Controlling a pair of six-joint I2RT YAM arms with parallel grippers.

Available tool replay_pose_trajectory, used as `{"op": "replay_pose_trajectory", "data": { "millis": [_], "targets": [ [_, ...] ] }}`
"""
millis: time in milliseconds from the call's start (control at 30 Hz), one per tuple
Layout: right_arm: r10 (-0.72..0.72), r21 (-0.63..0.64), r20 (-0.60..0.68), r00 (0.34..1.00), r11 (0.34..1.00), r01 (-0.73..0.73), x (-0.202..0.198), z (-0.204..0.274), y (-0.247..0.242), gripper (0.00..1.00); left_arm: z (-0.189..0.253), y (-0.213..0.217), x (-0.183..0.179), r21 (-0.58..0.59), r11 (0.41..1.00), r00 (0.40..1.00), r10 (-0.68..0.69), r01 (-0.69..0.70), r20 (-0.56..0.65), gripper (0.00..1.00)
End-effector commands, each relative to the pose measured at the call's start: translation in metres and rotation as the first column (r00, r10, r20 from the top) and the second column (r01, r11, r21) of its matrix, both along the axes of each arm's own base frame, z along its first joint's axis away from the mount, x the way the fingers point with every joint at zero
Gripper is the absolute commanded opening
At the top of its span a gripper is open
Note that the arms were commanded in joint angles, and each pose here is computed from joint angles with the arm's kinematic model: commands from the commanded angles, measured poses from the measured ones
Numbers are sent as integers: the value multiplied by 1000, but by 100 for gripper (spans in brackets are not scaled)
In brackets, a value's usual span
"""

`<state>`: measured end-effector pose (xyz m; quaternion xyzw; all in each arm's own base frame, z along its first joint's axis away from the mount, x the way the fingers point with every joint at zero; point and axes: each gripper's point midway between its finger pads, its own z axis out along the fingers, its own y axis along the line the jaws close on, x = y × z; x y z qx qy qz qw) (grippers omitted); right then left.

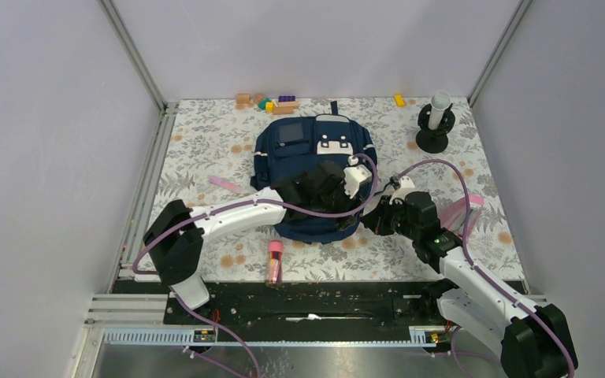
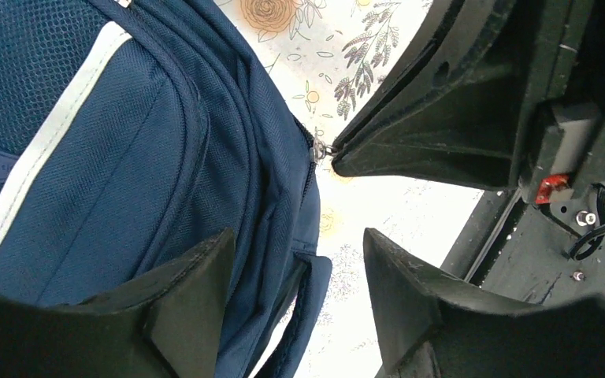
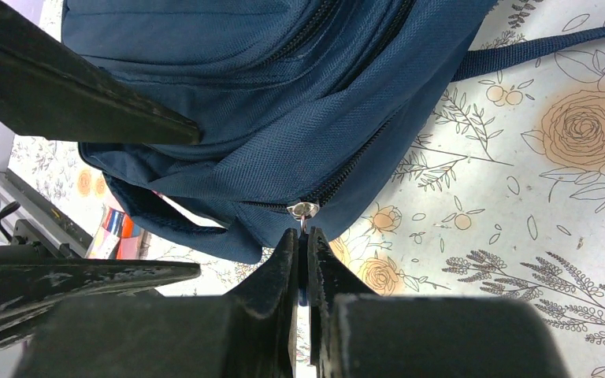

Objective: Pack the student bag
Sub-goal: Zip the student bag at the center of the board.

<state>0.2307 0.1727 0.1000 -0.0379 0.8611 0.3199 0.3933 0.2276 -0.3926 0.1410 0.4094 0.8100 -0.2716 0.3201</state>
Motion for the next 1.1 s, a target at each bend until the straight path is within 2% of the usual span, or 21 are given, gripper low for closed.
{"op": "replay_pose_trajectory", "data": {
  "millis": [0,233,300,433,533,767,1067],
  "targets": [
    [30,57,55,998,998,-33,2,19,8,0,20,-21,13,-59,998,998,6,-2,60,55],
    [31,53,54,998,998,-34,2,19,8,0,8,-30,14,-20,1000,997,-9,10,83,51],
    [29,52,52,998,998,-32,2,18,7,0,4,-30,13,-6,1000,997,-12,12,81,37],
    [13,34,64,998,999,-15,3,18,3,0,-4,-27,13,25,1000,997,-13,11,77,19],
    [-8,5,89,996,1000,7,5,19,-4,0,-4,-27,12,25,1000,997,-13,11,74,0],
    [-70,-55,106,992,996,76,8,16,-19,0,2,-17,10,35,999,996,-4,0,90,0],
    [-156,-64,123,980,984,165,14,9,-32,0,13,3,6,68,998,992,-6,-3,126,0]
  ]
}}
